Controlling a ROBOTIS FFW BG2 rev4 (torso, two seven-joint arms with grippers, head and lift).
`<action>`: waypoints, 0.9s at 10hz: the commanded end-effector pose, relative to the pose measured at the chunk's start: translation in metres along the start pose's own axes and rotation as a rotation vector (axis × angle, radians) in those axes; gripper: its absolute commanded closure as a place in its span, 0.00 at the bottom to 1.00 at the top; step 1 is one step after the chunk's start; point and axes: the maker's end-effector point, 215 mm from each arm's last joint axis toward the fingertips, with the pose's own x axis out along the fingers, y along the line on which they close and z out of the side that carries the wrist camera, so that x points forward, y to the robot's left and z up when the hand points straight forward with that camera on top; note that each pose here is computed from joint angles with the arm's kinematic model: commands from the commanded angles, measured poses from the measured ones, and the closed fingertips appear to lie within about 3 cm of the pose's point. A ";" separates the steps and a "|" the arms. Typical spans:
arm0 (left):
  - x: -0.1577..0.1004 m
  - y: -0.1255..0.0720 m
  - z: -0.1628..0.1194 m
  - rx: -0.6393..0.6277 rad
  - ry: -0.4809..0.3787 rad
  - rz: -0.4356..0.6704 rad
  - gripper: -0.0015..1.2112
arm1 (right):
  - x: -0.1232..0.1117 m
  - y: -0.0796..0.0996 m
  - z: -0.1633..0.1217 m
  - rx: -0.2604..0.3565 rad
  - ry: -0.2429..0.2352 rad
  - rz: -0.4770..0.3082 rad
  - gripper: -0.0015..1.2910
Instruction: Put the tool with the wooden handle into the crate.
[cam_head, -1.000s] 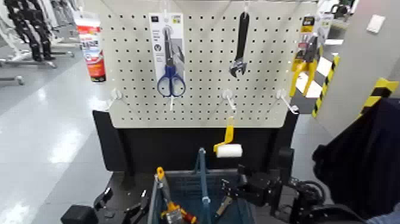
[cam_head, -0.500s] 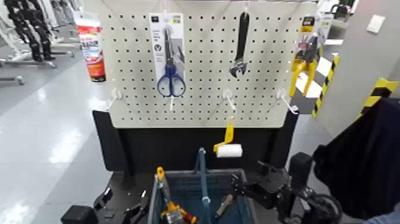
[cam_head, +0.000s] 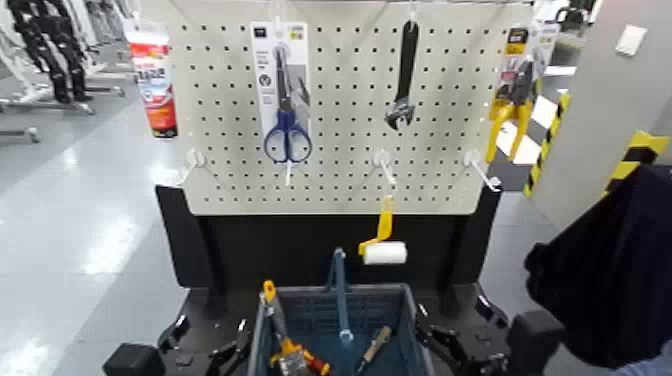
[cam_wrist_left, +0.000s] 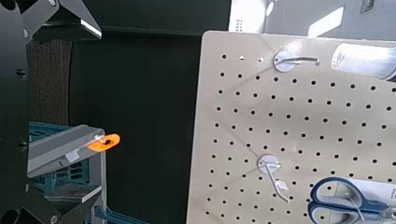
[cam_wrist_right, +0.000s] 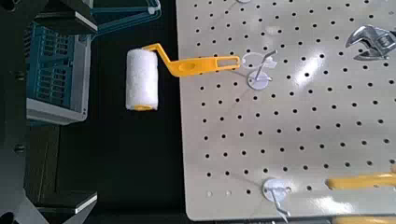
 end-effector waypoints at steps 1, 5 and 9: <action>0.001 -0.002 0.000 0.000 0.002 -0.005 0.12 | -0.024 0.002 -0.008 -0.015 -0.036 -0.100 0.05; 0.004 -0.002 0.001 0.004 0.003 -0.011 0.12 | -0.059 -0.011 -0.012 -0.059 -0.060 -0.234 0.12; 0.004 -0.003 0.001 0.006 0.005 -0.015 0.12 | -0.062 -0.011 -0.016 -0.063 -0.050 -0.230 0.10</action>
